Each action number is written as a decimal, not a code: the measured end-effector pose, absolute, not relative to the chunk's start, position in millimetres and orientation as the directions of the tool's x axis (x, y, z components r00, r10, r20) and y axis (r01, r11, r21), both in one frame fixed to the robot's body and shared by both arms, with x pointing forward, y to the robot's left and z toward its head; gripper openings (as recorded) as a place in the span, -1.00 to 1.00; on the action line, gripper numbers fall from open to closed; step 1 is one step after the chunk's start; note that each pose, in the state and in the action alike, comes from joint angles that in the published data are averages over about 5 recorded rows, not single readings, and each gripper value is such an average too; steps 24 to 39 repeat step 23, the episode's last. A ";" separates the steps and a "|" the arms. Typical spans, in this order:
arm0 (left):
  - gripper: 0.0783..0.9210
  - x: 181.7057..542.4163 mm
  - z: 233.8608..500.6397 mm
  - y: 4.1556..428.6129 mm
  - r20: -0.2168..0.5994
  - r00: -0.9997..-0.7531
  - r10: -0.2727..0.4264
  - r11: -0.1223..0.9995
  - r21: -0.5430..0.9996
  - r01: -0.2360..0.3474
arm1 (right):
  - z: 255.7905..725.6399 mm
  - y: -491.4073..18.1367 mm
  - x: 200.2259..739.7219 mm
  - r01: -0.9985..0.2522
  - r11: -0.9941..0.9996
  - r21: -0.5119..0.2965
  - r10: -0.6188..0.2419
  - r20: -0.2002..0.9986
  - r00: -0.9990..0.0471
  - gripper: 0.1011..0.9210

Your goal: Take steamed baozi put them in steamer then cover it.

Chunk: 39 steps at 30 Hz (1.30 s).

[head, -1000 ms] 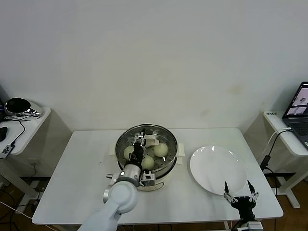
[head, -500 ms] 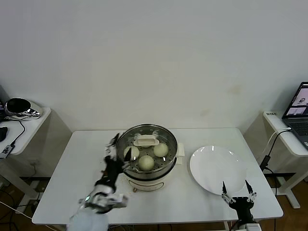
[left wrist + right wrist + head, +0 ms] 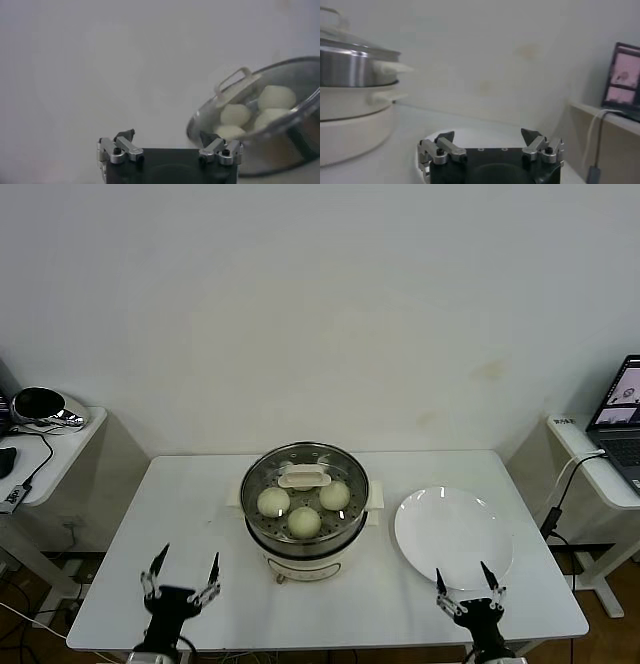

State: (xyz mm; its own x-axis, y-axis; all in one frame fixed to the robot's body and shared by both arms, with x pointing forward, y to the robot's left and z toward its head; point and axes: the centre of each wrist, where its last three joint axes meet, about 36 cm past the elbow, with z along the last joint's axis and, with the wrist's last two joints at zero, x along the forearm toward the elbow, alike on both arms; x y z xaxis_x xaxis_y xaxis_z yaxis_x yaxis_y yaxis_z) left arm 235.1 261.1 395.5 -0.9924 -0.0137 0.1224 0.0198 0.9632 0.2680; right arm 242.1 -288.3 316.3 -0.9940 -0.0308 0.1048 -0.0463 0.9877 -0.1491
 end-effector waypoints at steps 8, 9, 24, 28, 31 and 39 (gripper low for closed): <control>0.77 204.4 368.4 271.8 0.206 -0.976 -0.070 0.992 0.120 -0.046 | 315.9 -279.4 230.1 -0.085 0.990 -0.117 -0.070 0.127 -0.989 0.76; 0.77 201.9 366.5 272.5 0.213 -0.974 -0.072 0.993 0.110 -0.049 | 316.2 -278.7 228.9 -0.088 0.990 -0.112 -0.073 0.131 -0.989 0.76; 0.77 185.1 347.8 279.7 0.267 -0.959 -0.096 0.995 0.055 -0.085 | 325.8 -270.2 218.6 -0.106 0.992 -0.070 -0.093 0.175 -0.980 0.76; 0.77 185.1 347.8 279.7 0.267 -0.959 -0.096 0.995 0.055 -0.085 | 325.8 -270.2 218.6 -0.106 0.992 -0.070 -0.093 0.175 -0.980 0.76; 0.77 185.1 347.8 279.7 0.267 -0.959 -0.096 0.995 0.055 -0.085 | 325.8 -270.2 218.6 -0.106 0.992 -0.070 -0.093 0.175 -0.980 0.76; 0.77 185.1 347.8 279.7 0.267 -0.959 -0.096 0.995 0.055 -0.085 | 325.8 -270.2 218.6 -0.106 0.992 -0.070 -0.093 0.175 -0.980 0.76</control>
